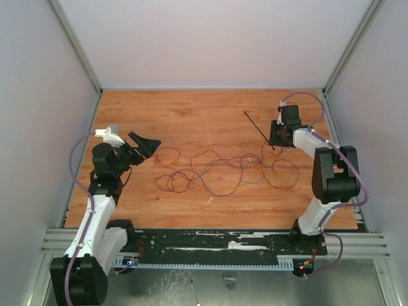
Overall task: Zip-tie the wires
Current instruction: Pick up the ribbon at the center of the board.
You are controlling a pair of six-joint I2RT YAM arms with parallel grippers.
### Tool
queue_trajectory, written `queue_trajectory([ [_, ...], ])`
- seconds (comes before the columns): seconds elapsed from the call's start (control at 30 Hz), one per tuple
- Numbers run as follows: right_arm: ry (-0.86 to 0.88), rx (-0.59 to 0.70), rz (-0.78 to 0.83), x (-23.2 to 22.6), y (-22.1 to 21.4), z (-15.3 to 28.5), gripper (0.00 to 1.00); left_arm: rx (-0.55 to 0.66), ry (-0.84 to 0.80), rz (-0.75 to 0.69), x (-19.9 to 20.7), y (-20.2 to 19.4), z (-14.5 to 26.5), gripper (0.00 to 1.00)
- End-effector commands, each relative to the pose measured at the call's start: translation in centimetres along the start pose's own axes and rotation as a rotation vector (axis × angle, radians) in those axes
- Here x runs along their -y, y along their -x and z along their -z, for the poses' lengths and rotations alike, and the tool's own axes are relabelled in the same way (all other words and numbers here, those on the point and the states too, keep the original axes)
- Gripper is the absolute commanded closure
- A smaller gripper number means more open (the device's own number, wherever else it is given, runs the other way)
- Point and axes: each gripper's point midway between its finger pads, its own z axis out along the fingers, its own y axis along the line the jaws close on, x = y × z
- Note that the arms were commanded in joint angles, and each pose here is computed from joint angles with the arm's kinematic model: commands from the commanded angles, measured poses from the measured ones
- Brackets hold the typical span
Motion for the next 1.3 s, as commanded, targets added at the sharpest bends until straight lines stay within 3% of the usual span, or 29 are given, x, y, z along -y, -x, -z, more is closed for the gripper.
queue_trajectory([
  [0.0,-0.099,-0.047,0.011,1.9,-2.1,-0.7,0.64,0.003,-0.039,-0.017,0.6,-0.2,0.0,0.02],
  [0.43,-0.103,-0.066,0.04,2.2,-2.7,-2.0,0.67,-0.01,-0.036,-0.012,0.4,-0.5,-0.1,0.02],
  [0.9,-0.124,-0.088,0.064,2.6,-3.3,-2.7,0.79,-0.013,-0.031,-0.012,0.2,-0.7,-0.1,0.02],
  [1.27,-0.137,-0.068,0.091,2.3,-3.1,-0.2,1.0,-0.009,-0.04,-0.013,0.5,-0.5,0.0,0.02],
])
